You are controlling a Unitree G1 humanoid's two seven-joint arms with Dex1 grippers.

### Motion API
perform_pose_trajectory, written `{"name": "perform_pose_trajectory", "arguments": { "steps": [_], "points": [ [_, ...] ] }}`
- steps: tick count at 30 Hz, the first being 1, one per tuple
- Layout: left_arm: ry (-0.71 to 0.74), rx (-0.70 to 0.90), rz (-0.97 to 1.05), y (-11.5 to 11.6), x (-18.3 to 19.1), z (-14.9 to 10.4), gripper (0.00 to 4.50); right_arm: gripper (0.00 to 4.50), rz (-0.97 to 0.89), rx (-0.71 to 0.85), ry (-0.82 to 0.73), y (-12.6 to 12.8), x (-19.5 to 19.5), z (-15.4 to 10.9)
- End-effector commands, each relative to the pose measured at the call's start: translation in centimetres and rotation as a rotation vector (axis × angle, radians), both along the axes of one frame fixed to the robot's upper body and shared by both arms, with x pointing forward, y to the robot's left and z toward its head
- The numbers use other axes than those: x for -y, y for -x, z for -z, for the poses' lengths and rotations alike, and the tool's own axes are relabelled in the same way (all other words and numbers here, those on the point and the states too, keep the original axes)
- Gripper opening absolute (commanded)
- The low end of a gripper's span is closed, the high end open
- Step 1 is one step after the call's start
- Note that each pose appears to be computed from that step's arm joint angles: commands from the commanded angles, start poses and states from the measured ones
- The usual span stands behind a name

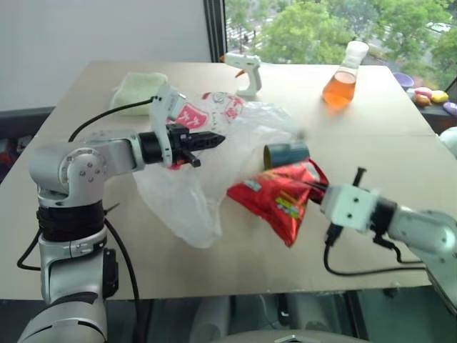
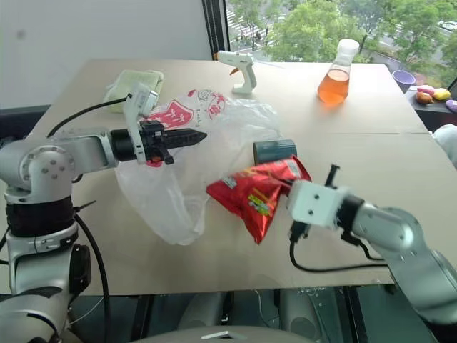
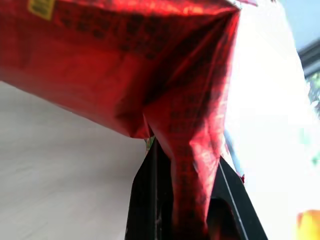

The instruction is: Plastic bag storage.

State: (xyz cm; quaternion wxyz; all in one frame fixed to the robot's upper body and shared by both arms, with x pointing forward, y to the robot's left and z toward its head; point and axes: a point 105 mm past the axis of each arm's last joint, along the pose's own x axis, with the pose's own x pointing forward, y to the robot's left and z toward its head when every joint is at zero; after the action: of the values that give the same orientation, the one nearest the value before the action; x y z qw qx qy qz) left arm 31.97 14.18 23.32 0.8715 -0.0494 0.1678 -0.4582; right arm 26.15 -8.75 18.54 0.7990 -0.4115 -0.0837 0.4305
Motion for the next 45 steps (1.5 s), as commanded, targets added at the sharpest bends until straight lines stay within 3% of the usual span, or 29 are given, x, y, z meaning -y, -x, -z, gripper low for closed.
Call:
{"name": "perform_pose_trajectory", "arguments": {
  "steps": [1, 7, 15, 20, 22, 25, 29, 32, 35, 39, 42, 43, 45],
  "points": [
    [0.004, 0.019, 0.025, 0.5, 0.0, -1.3, 0.0, 0.12, -0.117, 0.072, 0.072, -1.7, -2.6, 0.4],
    [0.011, -0.017, 0.082, 2.1, -0.7, -2.7, 0.0, 0.12, -0.194, 0.208, 0.124, -5.9, -6.0, -0.1],
    [-0.005, 0.029, 0.037, 2.4, -0.8, -2.8, 0.0, 0.12, -0.341, 0.271, 0.087, -7.1, -12.4, -0.2],
    [0.03, 0.042, -0.015, 2.1, -0.2, -2.5, 0.0, 0.12, -0.315, 0.311, 0.027, -8.6, -16.4, 0.0],
    [0.045, 0.037, -0.014, 2.3, 0.1, -2.2, 0.0, 0.12, -0.308, 0.253, 0.011, -9.1, -17.8, 1.1],
    [0.059, 0.031, -0.032, 2.6, 0.1, -1.8, 0.0, 0.92, -0.303, 0.235, -0.023, -9.3, -19.2, 1.5],
    [0.073, 0.033, -0.087, 2.1, -0.2, -1.1, 0.0, 0.92, -0.327, 0.169, -0.076, -9.1, -19.1, 1.0],
    [0.09, 0.062, -0.176, 0.7, -0.6, -1.0, 0.0, 2.15, -0.323, 0.109, -0.135, -8.7, -16.6, 0.2],
    [0.086, 0.1, -0.295, -1.0, -1.7, -0.8, 0.0, 3.7, -0.297, 0.064, -0.189, -7.4, -12.8, -1.3],
    [0.107, 0.124, -0.401, -2.7, -2.5, -0.7, 0.0, 3.7, -0.236, 0.02, -0.214, -5.6, -8.8, -3.1],
    [0.123, 0.14, -0.438, -3.5, -2.6, -0.8, 0.0, 3.7, -0.138, 0.069, -0.112, -6.1, -6.9, -3.1],
    [0.125, 0.142, -0.442, -3.6, -2.6, -0.8, 0.0, 3.7, -0.112, 0.088, -0.084, -6.4, -6.6, -3.1],
    [0.114, 0.15, -0.429, -3.8, -2.1, -0.7, 0.0, 3.7, 0.072, 0.14, -0.069, -9.7, -6.1, -2.9]
  ]
}}
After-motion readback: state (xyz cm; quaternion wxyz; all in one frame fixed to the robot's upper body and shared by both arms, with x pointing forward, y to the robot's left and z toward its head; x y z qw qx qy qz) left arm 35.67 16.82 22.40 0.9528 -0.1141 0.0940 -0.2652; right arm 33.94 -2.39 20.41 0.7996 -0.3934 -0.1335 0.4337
